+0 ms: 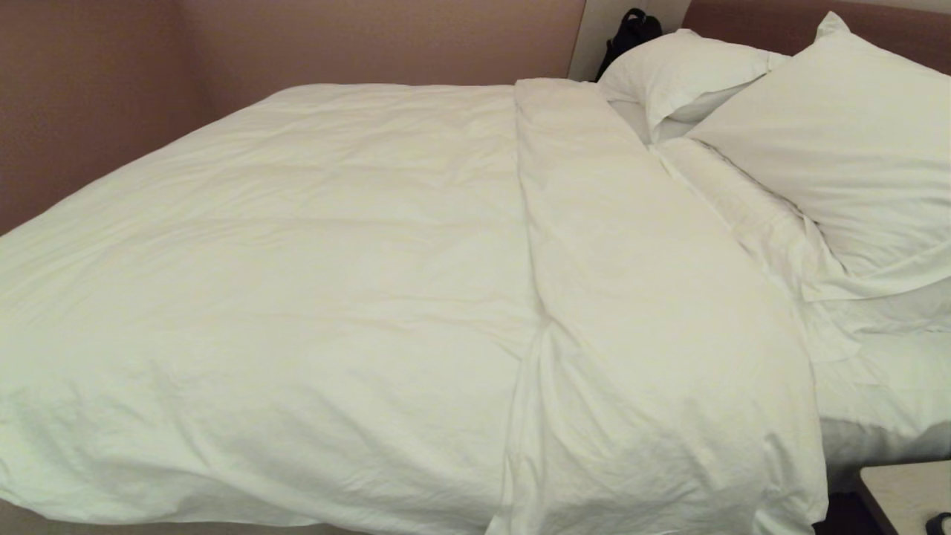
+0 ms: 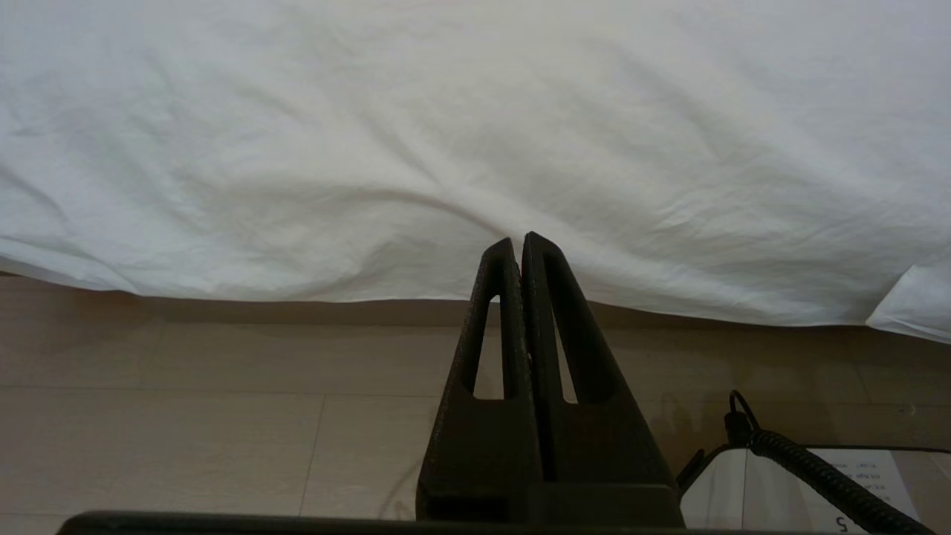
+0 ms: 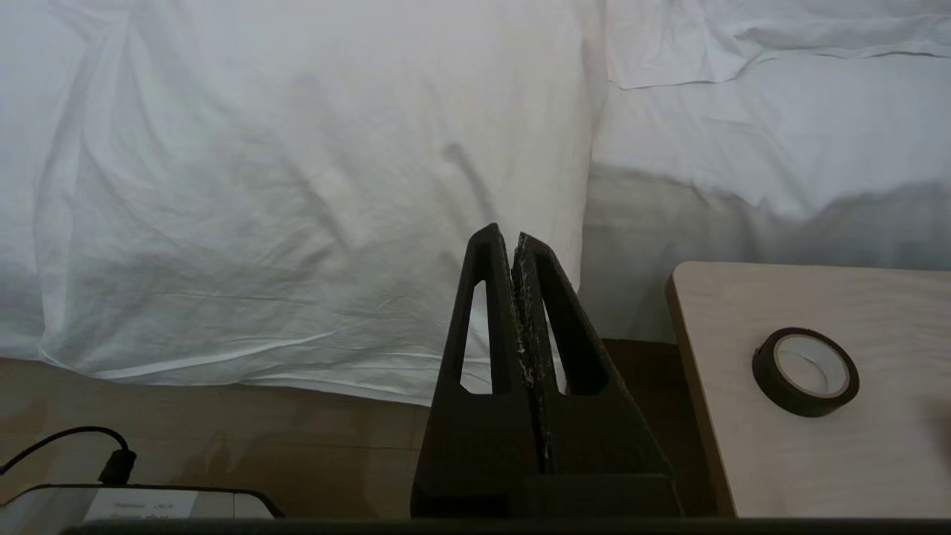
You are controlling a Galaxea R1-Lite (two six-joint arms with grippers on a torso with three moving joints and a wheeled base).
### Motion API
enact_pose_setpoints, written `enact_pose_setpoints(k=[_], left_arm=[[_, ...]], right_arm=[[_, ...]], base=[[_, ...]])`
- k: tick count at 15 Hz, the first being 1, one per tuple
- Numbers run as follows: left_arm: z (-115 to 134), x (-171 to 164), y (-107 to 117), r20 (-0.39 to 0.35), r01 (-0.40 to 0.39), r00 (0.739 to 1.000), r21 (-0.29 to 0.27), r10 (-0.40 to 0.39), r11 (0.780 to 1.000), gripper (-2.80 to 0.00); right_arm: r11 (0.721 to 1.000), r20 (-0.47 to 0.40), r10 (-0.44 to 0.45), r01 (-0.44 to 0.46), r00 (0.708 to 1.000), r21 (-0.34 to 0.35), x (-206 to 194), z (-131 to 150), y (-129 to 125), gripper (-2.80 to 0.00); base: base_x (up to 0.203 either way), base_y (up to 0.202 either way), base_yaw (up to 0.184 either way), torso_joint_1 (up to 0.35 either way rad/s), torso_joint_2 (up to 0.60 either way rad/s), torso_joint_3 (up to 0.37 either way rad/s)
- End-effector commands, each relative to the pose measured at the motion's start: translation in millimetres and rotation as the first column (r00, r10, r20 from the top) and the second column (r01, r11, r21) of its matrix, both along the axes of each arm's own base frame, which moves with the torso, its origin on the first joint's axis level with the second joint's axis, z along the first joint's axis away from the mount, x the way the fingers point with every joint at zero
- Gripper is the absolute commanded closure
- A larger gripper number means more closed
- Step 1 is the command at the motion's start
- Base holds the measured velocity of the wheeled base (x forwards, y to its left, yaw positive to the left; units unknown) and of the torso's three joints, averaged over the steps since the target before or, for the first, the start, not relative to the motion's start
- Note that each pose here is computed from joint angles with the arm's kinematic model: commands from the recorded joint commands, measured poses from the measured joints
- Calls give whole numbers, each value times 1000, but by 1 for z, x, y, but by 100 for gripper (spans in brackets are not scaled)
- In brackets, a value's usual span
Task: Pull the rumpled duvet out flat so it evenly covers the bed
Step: Flatten the corners of the folded blanket
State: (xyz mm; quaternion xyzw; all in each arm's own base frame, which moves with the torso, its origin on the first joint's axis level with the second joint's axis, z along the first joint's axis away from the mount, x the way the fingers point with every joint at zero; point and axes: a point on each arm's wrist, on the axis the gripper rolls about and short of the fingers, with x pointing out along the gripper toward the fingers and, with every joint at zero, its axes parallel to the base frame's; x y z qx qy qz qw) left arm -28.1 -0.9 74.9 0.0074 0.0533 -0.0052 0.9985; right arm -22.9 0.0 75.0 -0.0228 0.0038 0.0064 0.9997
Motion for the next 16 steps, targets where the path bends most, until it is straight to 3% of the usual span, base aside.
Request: enact_pose_setpoints(k=[1,16], left_arm=[[0,0,0,-1,0,1000,0,0,1000,0],[0,0,0,1,0,1000,6,0,1000,0]], right_arm=[[1000,0,0,0,1000,12,0,0,0,0],[1000,0,0,0,1000,13,0,0,0,0]], base=[[0,0,0,0,0,0],[0,0,0,0,0,0]])
